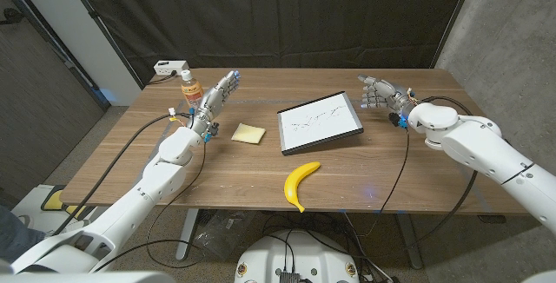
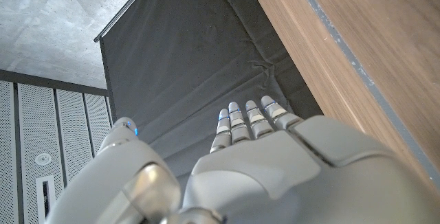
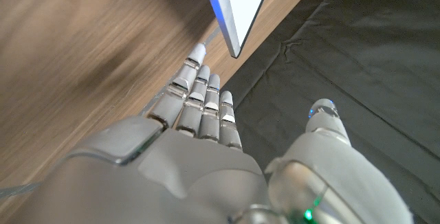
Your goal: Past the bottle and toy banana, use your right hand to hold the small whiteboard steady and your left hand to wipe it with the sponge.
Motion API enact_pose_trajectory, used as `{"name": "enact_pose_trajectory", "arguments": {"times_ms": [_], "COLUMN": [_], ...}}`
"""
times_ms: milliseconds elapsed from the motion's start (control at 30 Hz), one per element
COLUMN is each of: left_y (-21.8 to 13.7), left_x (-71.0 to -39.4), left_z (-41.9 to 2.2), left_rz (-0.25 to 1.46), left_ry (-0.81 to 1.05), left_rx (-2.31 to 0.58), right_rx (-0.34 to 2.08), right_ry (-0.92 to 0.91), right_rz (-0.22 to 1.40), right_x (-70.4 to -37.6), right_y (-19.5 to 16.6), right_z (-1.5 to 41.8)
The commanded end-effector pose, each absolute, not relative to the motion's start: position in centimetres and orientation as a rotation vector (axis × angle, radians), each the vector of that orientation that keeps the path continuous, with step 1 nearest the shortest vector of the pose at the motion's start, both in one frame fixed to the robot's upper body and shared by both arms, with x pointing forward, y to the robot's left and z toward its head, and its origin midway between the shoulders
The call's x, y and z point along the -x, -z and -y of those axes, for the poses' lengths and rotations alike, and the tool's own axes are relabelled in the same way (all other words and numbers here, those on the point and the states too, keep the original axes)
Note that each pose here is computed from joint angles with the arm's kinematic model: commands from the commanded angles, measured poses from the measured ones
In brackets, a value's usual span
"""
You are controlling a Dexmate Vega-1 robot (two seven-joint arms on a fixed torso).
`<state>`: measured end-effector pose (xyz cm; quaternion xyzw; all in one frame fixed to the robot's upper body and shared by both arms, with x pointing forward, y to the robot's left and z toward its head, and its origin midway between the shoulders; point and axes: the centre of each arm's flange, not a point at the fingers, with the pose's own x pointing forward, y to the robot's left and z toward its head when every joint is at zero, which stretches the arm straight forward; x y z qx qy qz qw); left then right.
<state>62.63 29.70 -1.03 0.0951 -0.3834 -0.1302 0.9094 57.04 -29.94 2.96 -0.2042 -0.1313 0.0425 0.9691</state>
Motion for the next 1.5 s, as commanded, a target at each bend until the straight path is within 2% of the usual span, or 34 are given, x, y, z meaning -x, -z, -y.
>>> {"name": "enact_pose_trajectory", "arguments": {"times_ms": [33, 467, 667, 1033, 1500], "left_y": [1.5, 2.3, 3.2, 3.4, 4.3], "left_x": [-62.6, -62.9, -63.5, -63.3, -64.1], "left_z": [-29.9, -29.6, -29.9, -29.8, -29.4], "left_rz": [0.775, 0.758, 0.711, 0.698, 0.652], "left_ry": [0.256, 0.261, 0.278, 0.271, 0.286], "left_rx": [-0.184, -0.159, -0.105, -0.127, -0.142], "right_rx": [0.475, 0.482, 0.425, 0.408, 0.433], "right_ry": [-0.105, -0.198, -0.347, -0.365, -0.408], "right_rz": [0.111, 0.003, 0.014, -0.043, -0.077], "right_x": [-57.1, -57.6, -58.7, -60.6, -61.2], "right_y": [-4.1, -5.2, -5.4, -4.9, -4.7], "right_z": [30.8, 31.3, 30.8, 30.6, 29.9]}}
